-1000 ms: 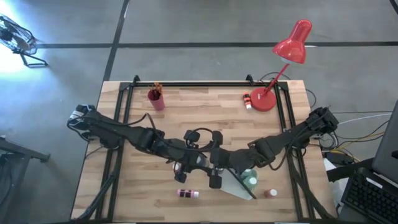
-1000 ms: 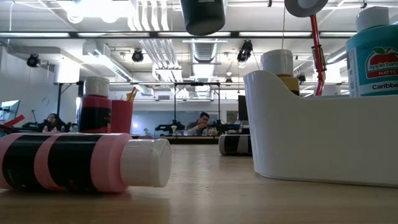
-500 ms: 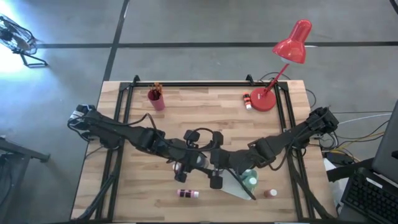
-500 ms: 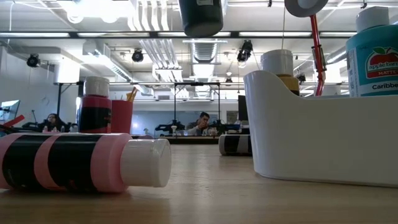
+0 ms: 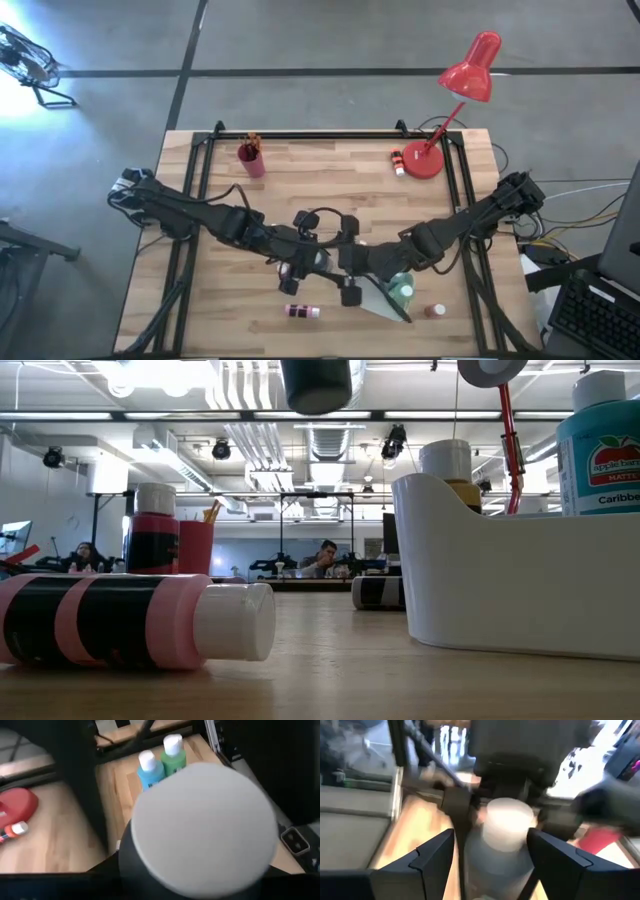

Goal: Pick & Place Paint Supplies
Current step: Put the black paint bottle into the white bin

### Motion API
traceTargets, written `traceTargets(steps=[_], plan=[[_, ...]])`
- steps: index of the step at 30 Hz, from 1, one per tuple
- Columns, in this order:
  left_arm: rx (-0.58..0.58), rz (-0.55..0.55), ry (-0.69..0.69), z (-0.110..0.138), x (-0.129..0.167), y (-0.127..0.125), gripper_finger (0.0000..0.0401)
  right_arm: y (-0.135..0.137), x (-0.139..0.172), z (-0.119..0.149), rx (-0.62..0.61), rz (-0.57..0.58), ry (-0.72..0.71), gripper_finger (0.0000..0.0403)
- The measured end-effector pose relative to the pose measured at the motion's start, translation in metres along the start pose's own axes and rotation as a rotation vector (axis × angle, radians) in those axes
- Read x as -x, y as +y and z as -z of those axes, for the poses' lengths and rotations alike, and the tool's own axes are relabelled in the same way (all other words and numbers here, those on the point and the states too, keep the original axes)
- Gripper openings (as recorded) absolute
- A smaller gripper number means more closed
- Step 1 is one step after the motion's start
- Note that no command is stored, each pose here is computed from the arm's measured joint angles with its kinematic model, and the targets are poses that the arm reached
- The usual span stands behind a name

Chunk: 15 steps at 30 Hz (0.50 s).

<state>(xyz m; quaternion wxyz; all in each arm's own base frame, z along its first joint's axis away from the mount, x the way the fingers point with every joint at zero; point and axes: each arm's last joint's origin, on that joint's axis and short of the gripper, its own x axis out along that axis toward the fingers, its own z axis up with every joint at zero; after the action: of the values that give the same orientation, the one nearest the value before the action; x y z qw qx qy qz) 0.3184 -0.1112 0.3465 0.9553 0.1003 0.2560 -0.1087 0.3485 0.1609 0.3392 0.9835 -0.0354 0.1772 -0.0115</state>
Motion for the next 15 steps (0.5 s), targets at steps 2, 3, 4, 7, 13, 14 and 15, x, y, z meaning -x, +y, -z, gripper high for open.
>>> traceTargets(steps=[2,3,4,7,13,14,15], plan=[[0.019,0.005,-0.008,-0.0014,0.0019,0.0003,0.0179,0.0003,-0.0009,0.0021,0.010,0.011,0.010,0.0244],[0.028,0.002,-0.009,-0.0015,0.0019,0.0003,0.0179,0.0003,-0.0008,0.0023,0.008,0.002,0.014,0.0245],[0.034,-0.003,-0.009,-0.0015,0.0019,0.0004,0.0179,0.0002,-0.0006,0.0023,0.006,0.003,0.015,0.0246],[0.044,-0.016,-0.009,-0.0015,0.0021,0.0013,0.0179,-0.0010,-0.0008,0.0015,0.012,0.044,0.003,0.0251],[0.038,-0.020,-0.014,-0.0021,0.0022,0.0017,0.0179,-0.0018,-0.0005,-0.0008,0.008,0.073,-0.016,0.0246],[0.034,-0.020,-0.014,-0.0021,0.0024,0.0018,0.0179,-0.0018,-0.0005,-0.0012,0.005,0.075,-0.020,0.0242],[0.033,-0.020,-0.014,-0.0021,0.0024,0.0019,0.0179,-0.0018,-0.0005,-0.0016,0.003,0.076,-0.024,0.0238]])
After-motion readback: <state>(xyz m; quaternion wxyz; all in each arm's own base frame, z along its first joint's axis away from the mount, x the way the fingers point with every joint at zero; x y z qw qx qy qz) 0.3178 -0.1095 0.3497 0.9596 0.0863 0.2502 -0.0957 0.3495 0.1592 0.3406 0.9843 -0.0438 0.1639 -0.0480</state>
